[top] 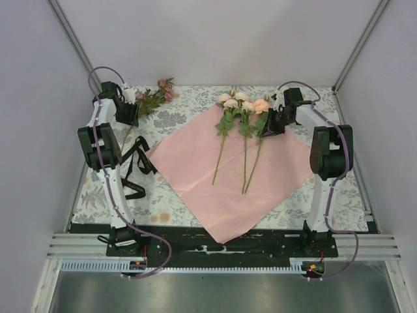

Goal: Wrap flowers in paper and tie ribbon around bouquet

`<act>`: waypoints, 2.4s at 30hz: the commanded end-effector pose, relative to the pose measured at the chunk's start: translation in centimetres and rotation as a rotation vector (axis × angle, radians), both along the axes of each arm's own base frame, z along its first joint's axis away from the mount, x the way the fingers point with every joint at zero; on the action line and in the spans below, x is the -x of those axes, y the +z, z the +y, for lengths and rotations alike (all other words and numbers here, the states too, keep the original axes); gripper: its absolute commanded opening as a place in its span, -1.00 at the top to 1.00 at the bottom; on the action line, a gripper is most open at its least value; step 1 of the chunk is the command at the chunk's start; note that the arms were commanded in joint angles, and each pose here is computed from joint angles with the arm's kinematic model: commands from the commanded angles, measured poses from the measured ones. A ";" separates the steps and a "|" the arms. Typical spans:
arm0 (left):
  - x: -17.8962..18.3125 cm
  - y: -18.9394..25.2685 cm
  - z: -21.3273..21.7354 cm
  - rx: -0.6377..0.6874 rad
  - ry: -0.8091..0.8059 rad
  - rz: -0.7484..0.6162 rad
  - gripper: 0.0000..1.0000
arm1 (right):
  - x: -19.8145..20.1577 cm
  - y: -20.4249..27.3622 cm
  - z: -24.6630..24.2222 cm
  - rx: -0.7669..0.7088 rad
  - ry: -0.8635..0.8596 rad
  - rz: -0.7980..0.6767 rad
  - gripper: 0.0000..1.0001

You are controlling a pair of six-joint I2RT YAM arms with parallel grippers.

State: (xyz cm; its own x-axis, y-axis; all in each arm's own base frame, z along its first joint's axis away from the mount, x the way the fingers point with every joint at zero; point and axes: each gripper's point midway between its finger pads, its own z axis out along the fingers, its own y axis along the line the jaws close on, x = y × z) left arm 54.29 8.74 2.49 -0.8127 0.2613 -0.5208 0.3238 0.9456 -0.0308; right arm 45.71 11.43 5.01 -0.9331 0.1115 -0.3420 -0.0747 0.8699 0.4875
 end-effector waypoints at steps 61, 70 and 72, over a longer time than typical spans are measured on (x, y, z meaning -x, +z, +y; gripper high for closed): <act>13.1 6.1 -44.5 0.781 0.105 0.075 0.91 | -3.0 1.1 2.5 -0.040 0.153 -0.119 0.10; 13.2 11.7 -43.7 0.758 -0.045 -0.025 -0.30 | -3.2 5.4 1.8 -0.003 0.184 -0.216 0.00; 14.3 14.2 -42.4 0.729 -0.130 -0.076 -0.48 | -2.4 7.7 1.5 0.009 0.212 -0.253 -0.02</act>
